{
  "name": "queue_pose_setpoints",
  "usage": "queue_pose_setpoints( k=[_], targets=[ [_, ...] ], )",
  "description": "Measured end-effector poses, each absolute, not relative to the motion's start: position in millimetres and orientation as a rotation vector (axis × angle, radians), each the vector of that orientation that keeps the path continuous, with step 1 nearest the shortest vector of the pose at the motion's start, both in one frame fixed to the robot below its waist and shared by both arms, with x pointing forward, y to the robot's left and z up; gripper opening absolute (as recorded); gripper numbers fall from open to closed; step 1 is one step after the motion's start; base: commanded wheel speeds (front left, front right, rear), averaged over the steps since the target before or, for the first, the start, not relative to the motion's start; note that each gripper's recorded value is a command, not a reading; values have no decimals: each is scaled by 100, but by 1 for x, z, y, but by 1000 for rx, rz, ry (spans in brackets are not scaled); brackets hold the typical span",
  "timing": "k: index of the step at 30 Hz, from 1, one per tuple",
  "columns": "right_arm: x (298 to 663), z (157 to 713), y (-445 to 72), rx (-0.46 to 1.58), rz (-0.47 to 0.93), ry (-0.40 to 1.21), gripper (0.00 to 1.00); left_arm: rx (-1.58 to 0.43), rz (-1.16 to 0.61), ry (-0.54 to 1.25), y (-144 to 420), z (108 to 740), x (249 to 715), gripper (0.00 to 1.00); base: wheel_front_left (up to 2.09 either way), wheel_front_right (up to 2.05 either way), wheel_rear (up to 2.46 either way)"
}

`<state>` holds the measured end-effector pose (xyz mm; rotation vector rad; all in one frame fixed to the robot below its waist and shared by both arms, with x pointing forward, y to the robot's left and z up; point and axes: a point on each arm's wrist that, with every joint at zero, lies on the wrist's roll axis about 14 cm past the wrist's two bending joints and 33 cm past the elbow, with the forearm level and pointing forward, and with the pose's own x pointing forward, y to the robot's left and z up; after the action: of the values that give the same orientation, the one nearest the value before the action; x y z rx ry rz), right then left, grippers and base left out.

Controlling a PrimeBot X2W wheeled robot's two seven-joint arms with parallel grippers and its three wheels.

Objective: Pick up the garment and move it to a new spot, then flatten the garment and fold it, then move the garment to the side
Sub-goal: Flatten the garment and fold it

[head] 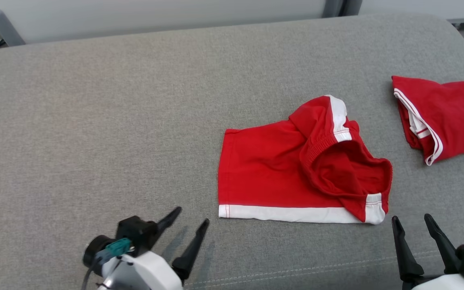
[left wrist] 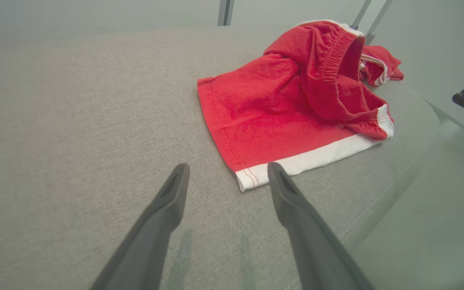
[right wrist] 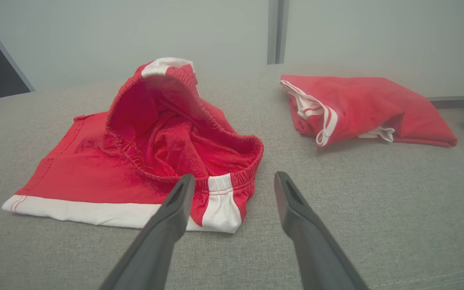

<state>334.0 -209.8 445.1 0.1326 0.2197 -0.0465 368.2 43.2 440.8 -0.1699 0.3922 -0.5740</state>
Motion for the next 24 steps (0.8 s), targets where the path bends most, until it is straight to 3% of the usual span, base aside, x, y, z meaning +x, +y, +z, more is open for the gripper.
queue_pose_setpoints(
  k=[13,24],
  targets=[
    [367,413,-203,84,33,365,100,-199,-676,676,11,382,377,100,0,0,0],
    [380,393,-198,48,77,431,100,-232,-682,722,6,369,386,100,0,0,0]
  ],
)
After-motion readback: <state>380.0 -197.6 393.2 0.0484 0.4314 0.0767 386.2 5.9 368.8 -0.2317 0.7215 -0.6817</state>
